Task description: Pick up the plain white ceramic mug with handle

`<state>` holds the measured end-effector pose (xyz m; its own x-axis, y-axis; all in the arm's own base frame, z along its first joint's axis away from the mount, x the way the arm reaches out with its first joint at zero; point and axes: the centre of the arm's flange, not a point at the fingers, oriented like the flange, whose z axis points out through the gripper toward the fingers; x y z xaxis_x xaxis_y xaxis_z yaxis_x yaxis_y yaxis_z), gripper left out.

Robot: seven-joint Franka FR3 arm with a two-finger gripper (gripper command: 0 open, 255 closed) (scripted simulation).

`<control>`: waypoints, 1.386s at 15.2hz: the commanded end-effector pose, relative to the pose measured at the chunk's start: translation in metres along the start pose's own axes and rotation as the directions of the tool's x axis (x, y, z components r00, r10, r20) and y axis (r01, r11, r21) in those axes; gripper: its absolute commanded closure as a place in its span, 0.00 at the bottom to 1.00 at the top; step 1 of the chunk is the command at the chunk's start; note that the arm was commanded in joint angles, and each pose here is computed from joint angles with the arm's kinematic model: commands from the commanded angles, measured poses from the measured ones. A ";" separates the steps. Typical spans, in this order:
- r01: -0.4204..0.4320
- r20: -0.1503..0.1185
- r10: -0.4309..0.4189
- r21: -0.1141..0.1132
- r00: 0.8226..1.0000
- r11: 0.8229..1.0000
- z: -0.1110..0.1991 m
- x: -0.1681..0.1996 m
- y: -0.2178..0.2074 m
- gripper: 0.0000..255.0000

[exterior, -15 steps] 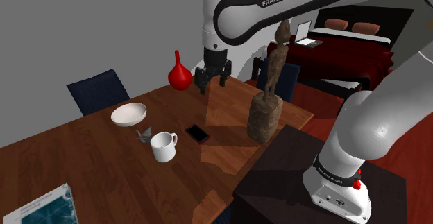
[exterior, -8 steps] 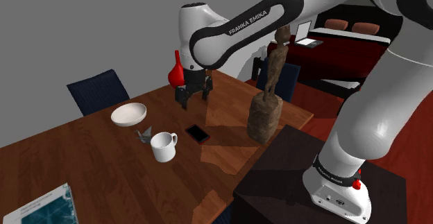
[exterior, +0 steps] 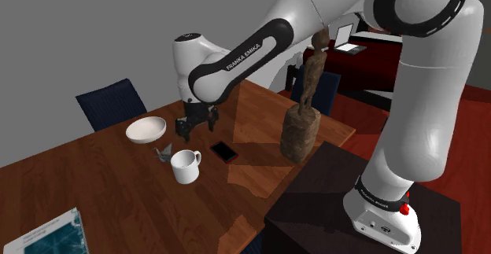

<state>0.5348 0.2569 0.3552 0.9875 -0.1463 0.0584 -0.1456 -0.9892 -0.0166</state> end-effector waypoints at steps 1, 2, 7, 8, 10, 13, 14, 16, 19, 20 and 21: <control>-0.004 0.003 0.004 -0.003 1.000 1.000 0.019 0.011 -0.016 0.00; -0.006 0.004 0.006 -0.004 1.000 1.000 0.028 0.017 -0.024 0.00; -0.014 0.011 0.014 -0.010 1.000 1.000 0.074 0.043 -0.065 0.00; -0.015 0.012 0.015 -0.011 1.000 1.000 0.083 0.049 -0.073 0.00; -0.018 0.015 0.019 -0.014 1.000 1.000 0.102 0.059 -0.089 0.00; -0.021 0.018 0.022 -0.016 1.000 1.000 0.125 0.069 -0.104 0.00; -0.021 0.018 0.022 -0.016 1.000 1.000 0.130 0.069 -0.104 0.00; -0.021 0.018 0.022 -0.016 1.000 1.000 0.140 0.068 -0.104 0.00; -0.021 0.018 0.022 -0.016 1.000 1.000 0.156 0.067 -0.103 0.00; -0.021 0.018 0.022 -0.016 1.000 1.000 0.159 0.067 -0.103 0.00; -0.021 0.018 0.022 -0.016 1.000 1.000 0.159 0.067 -0.103 0.00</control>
<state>0.6259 0.3503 0.2040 0.9851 -0.1674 0.0402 -0.1675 -0.9859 -0.0017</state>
